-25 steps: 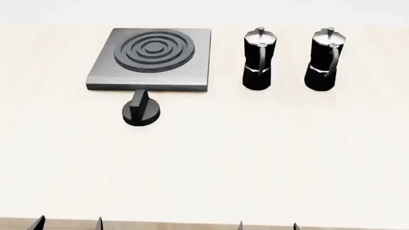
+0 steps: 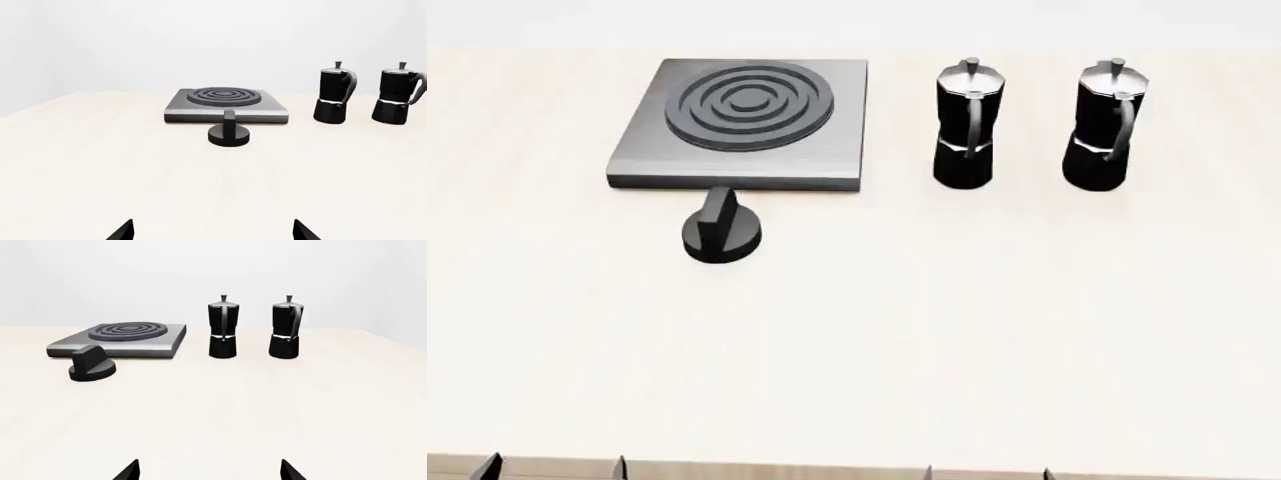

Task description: Put both moka pots on the stove.

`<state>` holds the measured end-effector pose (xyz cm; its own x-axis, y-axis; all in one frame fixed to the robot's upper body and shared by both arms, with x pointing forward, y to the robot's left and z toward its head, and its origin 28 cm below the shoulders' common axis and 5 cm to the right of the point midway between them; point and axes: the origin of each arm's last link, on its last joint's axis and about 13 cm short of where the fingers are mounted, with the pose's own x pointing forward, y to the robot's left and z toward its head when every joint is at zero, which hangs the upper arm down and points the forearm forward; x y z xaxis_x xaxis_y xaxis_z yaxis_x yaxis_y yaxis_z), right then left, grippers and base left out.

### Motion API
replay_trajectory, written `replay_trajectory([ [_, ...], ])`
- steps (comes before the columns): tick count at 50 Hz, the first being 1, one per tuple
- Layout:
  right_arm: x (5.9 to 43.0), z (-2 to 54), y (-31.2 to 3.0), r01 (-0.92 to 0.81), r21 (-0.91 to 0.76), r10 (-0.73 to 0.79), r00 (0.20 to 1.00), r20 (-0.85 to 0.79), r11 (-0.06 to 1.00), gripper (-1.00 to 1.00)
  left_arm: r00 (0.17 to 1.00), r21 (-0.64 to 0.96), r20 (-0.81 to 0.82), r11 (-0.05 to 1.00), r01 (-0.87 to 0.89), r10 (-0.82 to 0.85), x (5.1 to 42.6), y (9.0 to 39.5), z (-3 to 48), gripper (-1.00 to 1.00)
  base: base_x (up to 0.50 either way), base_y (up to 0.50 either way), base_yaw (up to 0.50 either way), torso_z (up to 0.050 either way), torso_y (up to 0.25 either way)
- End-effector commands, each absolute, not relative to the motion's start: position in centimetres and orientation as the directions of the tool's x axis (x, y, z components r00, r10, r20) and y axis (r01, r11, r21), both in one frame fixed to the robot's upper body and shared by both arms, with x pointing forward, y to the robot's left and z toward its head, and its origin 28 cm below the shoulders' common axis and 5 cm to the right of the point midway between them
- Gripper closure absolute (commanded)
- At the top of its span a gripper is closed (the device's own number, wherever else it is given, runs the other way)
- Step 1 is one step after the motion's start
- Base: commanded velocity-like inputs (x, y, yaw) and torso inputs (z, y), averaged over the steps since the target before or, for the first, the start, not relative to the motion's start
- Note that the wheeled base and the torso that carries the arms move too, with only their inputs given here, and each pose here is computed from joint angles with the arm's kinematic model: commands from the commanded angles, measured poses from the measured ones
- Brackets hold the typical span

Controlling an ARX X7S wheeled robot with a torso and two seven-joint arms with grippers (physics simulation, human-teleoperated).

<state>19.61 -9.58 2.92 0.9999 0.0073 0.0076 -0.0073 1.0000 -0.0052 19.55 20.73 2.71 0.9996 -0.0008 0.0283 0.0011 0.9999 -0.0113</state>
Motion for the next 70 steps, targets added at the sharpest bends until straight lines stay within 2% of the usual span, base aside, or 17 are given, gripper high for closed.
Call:
replay_trajectory([
  [1,13.5,14.2,-9.4,-0.031,-0.011,0.033,0.925,0.379,0.999,-1.00,0.901,-0.021,0.434,0.999,0.025,-0.013,13.5,20.9,13.7,-1.00,0.00,0.00,0.00,0.000,0.000],
  [5,11.9,16.1,-9.4,-0.035,-0.015,0.038,0.875,0.483,0.999,-1.00,0.873,-0.026,0.487,0.999,0.034,-0.017,12.4,21.0,14.8,-1.00,0.00,0.00,0.00,0.000,0.000],
  [14,11.1,16.3,-9.6,-0.035,-0.018,0.039,0.851,0.524,0.999,-1.00,0.856,-0.016,0.518,1.000,0.022,-0.010,11.7,21.0,15.4,-1.00,0.00,0.00,0.00,0.000,0.000],
  [32,11.8,16.4,-9.3,-0.023,-0.029,0.035,0.873,0.486,0.999,-1.00,0.863,-0.016,0.505,1.000,0.013,-0.003,12.1,21.0,15.1,-1.00,0.00,0.00,0.00,0.000,0.000],
  [70,12.1,16.1,-9.4,-0.017,-0.025,0.027,0.880,0.473,1.000,-1.00,0.868,-0.011,0.497,1.000,0.007,0.000,12.3,21.0,14.9,-1.00,0.17,0.00,0.00,0.000,0.000],
])
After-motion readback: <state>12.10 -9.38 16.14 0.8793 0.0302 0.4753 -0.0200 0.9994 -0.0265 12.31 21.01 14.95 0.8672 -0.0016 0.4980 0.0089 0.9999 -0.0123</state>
